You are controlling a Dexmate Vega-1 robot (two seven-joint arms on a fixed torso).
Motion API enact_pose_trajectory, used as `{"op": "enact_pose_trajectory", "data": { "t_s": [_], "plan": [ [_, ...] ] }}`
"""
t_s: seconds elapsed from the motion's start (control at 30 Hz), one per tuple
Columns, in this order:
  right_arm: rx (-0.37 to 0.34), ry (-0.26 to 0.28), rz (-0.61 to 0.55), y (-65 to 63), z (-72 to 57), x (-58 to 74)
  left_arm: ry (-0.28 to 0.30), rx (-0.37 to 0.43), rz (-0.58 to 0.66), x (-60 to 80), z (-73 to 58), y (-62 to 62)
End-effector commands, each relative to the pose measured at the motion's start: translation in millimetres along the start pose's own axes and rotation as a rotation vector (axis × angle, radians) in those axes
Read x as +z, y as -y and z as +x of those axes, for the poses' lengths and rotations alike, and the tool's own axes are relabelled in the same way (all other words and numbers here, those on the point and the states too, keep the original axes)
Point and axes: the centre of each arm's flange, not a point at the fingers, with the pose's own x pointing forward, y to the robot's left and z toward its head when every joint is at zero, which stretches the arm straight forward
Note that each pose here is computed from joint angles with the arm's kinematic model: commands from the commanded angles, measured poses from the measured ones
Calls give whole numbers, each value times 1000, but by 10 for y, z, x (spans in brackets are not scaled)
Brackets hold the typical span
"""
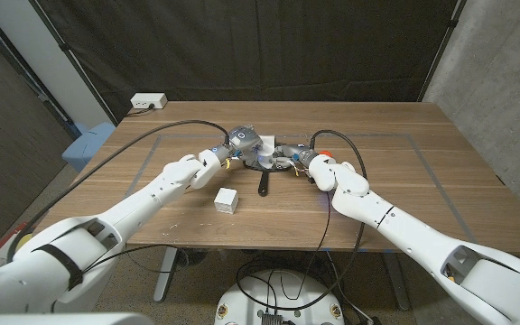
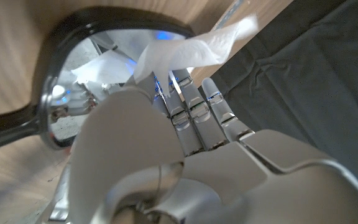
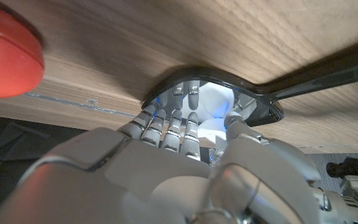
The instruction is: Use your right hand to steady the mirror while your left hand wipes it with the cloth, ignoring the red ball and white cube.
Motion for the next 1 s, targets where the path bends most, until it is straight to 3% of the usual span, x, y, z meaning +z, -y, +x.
{"op": "enact_pose_trajectory", "data": {
  "t_s": [0.03,0.2,0.4,0.63,0.73,1.0],
  "plan": [
    [2,-7,7,1,9,-12,-87,58,88,-96,157,175],
    [0,-9,9,12,-2,-19,-78,57,83,-90,199,187],
    [-1,-10,11,22,-17,-32,-8,34,44,3,219,125],
    [-9,-8,9,42,-33,-40,102,-50,-40,137,164,-54],
    [-11,-5,8,51,-30,-58,153,-103,-112,194,98,-197],
    [-11,-1,10,45,-17,-65,246,-172,-199,315,-71,-435]
  ]
}}
